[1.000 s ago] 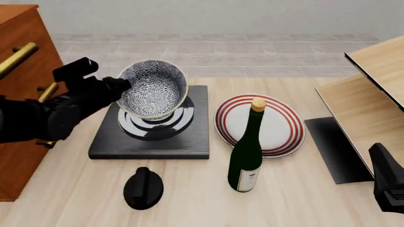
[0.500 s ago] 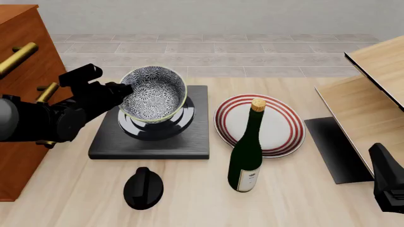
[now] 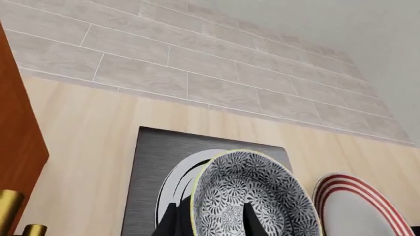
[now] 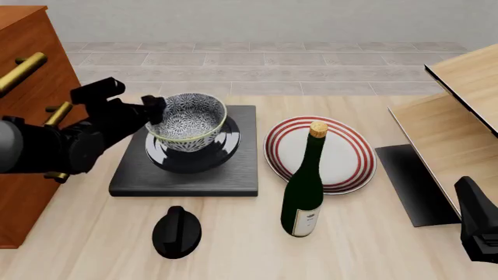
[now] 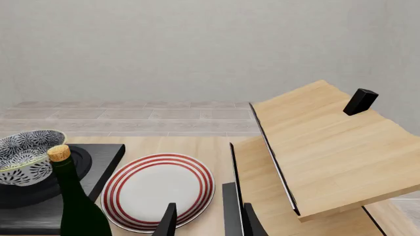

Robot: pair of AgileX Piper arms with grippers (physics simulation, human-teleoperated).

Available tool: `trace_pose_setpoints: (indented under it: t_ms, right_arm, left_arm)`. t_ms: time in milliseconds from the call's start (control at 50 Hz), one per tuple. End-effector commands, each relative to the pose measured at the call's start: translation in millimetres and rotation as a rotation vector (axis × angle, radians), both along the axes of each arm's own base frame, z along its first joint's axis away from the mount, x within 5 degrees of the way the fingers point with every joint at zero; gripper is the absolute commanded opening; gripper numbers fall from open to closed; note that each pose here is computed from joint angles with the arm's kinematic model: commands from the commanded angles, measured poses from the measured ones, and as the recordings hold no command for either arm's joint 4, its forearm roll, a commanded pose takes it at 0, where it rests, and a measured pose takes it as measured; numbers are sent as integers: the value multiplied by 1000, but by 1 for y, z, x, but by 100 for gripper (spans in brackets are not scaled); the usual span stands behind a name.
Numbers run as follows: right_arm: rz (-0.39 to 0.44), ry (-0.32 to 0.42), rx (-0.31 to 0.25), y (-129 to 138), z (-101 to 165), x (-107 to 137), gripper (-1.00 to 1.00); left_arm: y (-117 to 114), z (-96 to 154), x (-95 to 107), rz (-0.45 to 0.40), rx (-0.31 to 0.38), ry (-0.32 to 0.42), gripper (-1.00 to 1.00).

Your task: Put the bowl on the stove.

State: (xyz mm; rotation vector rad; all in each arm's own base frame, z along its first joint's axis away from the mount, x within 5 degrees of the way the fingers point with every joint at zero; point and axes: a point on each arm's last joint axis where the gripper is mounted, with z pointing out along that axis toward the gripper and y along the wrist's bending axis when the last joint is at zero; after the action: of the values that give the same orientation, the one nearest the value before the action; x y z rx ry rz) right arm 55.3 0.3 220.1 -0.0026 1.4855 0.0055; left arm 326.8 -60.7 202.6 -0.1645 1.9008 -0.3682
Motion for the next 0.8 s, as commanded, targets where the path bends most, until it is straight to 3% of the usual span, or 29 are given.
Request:
trace_pose_setpoints:
  t_ms: [20, 200, 640, 740, 800]
  right_arm:
    - [0, 0, 0, 0, 0, 0, 100]
    - [0, 0, 0, 0, 0, 0, 100]
    - [0, 0, 0, 0, 0, 0, 100]
    - [0, 0, 0, 0, 0, 0, 100]
    - [0, 0, 0, 0, 0, 0, 100]
  left_arm:
    - [-3, -5, 0, -13, 14, -2, 100]
    - [-4, 0, -2, -20, 25, -12, 100]
    - [9, 32, -31, -14, 75, -96, 100]
    - [13, 42, -44, -14, 90, -126, 100]
    - [4, 44, -59, -55, 96, -137, 100]
